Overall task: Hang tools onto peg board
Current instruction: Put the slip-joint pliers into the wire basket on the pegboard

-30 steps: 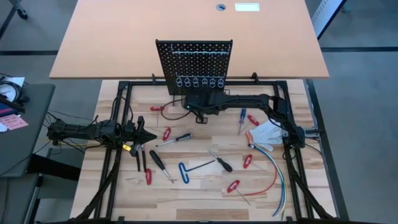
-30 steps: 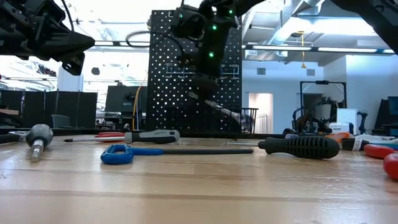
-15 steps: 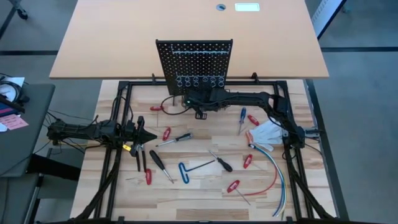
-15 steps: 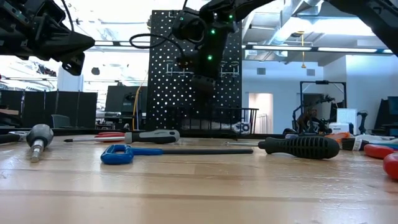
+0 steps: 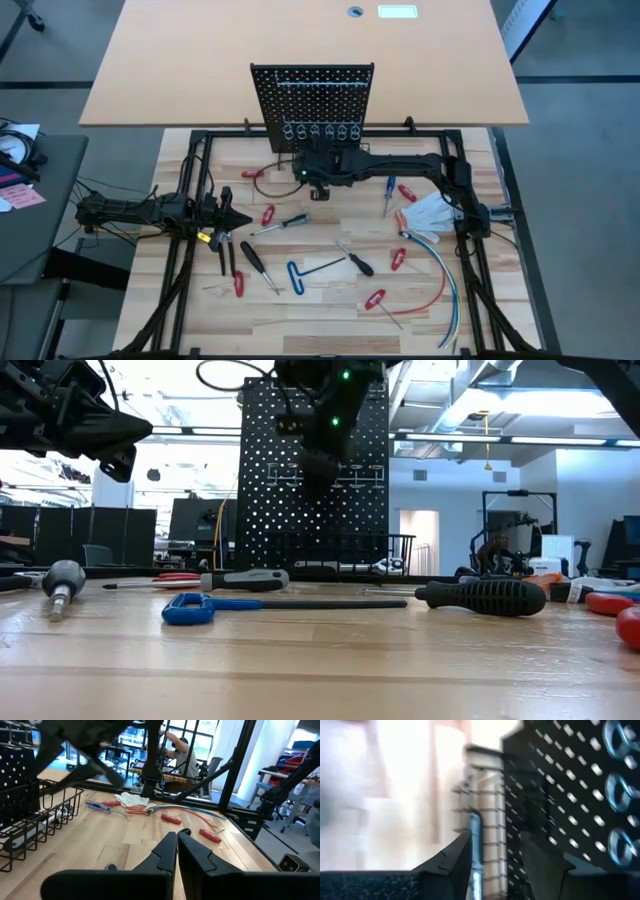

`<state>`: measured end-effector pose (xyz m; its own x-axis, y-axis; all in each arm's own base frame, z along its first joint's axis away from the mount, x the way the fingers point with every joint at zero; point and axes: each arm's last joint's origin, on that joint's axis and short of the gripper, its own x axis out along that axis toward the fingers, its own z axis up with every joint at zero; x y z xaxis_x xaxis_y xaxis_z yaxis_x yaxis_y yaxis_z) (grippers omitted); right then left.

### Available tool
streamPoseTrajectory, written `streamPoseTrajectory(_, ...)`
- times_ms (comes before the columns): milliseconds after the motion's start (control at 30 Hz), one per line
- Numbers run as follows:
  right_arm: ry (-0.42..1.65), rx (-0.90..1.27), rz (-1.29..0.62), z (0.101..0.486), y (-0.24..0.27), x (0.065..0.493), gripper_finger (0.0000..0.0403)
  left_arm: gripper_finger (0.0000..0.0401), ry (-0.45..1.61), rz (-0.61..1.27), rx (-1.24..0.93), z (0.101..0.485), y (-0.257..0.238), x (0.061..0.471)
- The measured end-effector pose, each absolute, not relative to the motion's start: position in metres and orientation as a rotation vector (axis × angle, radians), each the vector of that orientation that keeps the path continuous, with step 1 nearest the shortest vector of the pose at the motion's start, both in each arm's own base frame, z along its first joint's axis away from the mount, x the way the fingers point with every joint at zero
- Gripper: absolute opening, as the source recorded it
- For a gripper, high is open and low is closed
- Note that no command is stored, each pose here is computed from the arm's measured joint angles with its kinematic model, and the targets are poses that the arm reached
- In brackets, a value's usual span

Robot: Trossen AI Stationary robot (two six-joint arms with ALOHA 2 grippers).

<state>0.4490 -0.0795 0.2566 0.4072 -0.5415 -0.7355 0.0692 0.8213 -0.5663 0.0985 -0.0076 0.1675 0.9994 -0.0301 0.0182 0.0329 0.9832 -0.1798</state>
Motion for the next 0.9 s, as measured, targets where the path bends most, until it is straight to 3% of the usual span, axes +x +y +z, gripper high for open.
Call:
streamPoseTrajectory(267,1.099,-0.464,-0.251,0.234,-0.044,0.450,0.0140,0.0012,-0.015,-0.033,-0.213,0.168,-0.008,0.099)
streamPoseTrajectory(567,1.192,-0.378,-0.323,0.171,-0.012,0.423,0.0085,0.0012,-0.014,-0.033,-0.229,0.167,-0.008,0.099)
streamPoseTrajectory(700,1.069,-0.388,-0.472,0.164,-0.002,0.398,0.0064,0.0012,-0.037,-0.029,-0.173,0.170,-0.007,0.098)
streamPoseTrajectory(900,0.570,-0.203,-0.587,0.159,0.016,0.354,0.0054,0.0012,-0.190,-0.051,-0.150,0.185,-0.008,0.098)
